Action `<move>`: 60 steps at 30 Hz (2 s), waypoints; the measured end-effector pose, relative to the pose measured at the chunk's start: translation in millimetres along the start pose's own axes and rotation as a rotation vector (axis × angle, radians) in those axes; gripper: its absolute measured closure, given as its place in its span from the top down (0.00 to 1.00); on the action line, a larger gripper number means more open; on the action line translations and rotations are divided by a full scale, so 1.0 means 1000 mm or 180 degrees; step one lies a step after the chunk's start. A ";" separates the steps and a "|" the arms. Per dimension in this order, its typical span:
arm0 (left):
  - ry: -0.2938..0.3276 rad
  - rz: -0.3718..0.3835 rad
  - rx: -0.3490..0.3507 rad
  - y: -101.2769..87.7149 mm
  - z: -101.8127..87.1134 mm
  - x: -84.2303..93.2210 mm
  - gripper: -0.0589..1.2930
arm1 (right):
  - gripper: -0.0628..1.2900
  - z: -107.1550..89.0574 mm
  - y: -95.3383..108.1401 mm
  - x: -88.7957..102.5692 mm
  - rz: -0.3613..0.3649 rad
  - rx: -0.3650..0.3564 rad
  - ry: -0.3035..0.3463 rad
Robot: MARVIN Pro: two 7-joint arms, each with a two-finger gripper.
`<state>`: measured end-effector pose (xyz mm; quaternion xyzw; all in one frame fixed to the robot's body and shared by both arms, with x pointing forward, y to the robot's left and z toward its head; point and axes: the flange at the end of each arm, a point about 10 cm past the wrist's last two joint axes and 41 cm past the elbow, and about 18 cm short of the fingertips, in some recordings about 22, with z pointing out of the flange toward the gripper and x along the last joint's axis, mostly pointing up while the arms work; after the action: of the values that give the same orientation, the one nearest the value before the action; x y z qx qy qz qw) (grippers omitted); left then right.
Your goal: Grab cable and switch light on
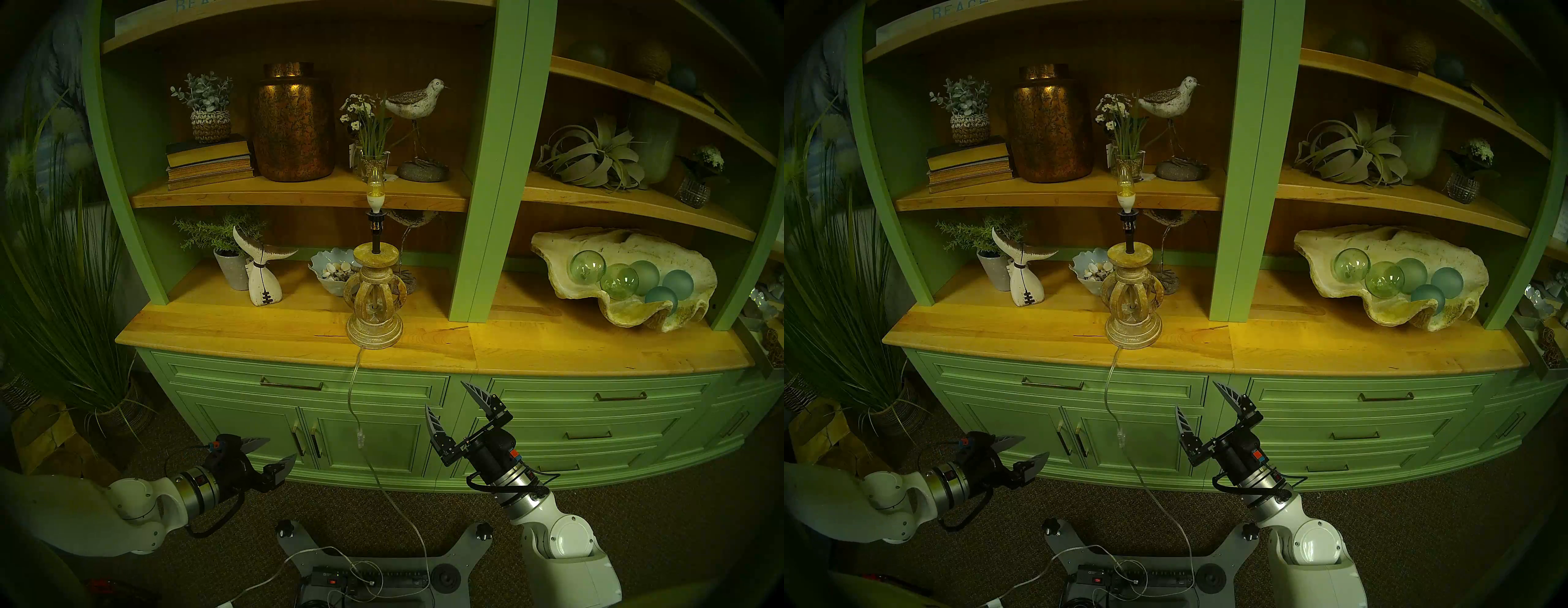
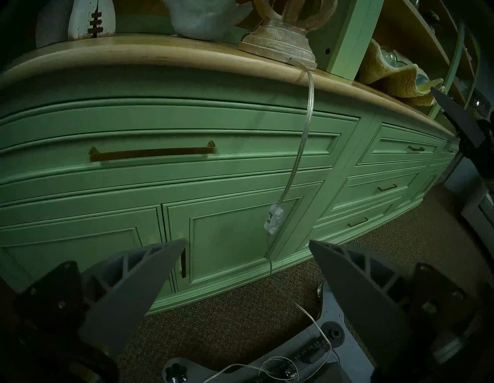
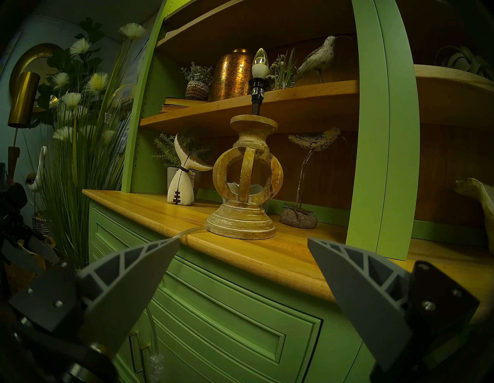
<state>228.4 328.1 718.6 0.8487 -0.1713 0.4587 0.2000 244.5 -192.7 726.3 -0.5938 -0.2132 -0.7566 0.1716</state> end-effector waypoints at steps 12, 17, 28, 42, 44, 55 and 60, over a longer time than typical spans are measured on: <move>-0.0089 0.0263 0.0142 0.022 0.046 -0.006 0.98 | 0.97 0.000 0.000 0.000 0.0002 -0.0001 -0.0003; 0.0000 0.0319 0.0111 0.035 0.058 -0.003 0.98 | 0.97 0.000 0.000 0.000 0.0002 -0.0001 -0.0004; 0.0200 0.0270 0.0042 0.055 0.085 0.000 0.98 | 0.97 0.000 0.000 0.000 0.0002 -0.0002 -0.0003; 0.0259 0.0017 0.0085 0.076 0.124 -0.005 0.98 | 0.97 0.000 0.000 0.000 0.0003 -0.0003 -0.0004; 0.0276 -0.0042 0.0109 0.080 0.132 -0.005 0.98 | 0.97 0.000 0.000 -0.001 0.0003 -0.0003 -0.0004; 0.0267 -0.0166 0.0272 0.093 0.162 -0.017 0.98 | 0.97 0.000 0.000 -0.001 0.0004 -0.0004 -0.0005; 0.0295 -0.0104 0.0317 0.097 0.171 -0.026 0.98 | 0.97 0.000 0.000 -0.001 0.0004 -0.0005 -0.0005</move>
<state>290.7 162.4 629.0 0.8381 -0.1250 0.5022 0.1728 244.3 -192.8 725.6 -0.5946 -0.2125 -0.7562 0.1715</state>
